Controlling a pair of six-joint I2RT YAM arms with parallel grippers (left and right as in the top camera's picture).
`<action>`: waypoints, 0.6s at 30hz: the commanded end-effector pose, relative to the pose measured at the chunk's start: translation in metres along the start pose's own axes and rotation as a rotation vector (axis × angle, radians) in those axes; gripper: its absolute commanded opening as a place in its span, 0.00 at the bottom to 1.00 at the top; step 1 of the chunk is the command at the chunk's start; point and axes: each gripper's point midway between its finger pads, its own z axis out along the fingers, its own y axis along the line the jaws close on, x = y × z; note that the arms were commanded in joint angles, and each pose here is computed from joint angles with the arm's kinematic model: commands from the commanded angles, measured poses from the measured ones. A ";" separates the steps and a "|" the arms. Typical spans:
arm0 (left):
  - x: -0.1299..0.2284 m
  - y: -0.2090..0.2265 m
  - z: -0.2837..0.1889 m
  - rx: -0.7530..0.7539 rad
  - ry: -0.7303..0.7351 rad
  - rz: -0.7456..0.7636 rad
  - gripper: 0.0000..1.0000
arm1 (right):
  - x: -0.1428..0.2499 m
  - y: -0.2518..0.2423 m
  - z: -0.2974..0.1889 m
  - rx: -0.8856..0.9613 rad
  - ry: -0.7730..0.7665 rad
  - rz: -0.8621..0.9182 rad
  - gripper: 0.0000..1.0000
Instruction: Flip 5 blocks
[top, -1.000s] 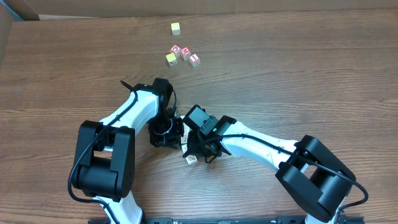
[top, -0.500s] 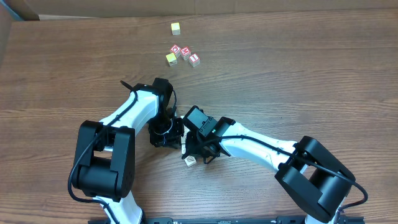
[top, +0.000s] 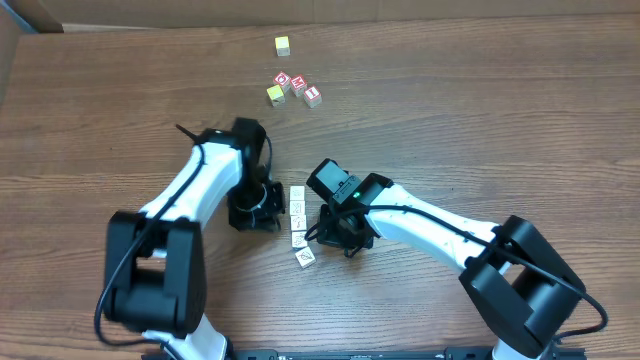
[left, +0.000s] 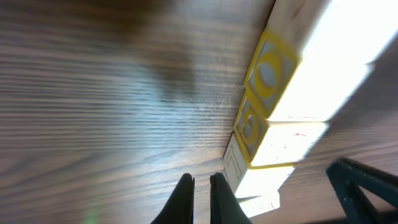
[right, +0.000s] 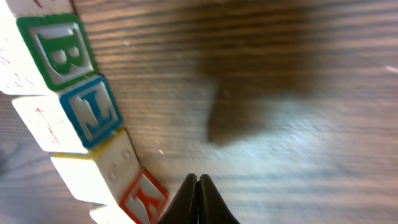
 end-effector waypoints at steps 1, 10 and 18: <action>-0.018 -0.002 -0.038 -0.015 -0.154 0.019 0.04 | 0.009 0.015 -0.018 -0.045 0.015 -0.004 0.04; -0.042 -0.007 -0.045 0.002 -0.256 -0.010 0.04 | 0.055 0.017 0.009 0.010 0.014 0.119 0.04; -0.066 -0.016 -0.052 0.035 -0.357 0.010 0.04 | 0.055 0.034 0.017 -0.030 -0.094 0.087 0.04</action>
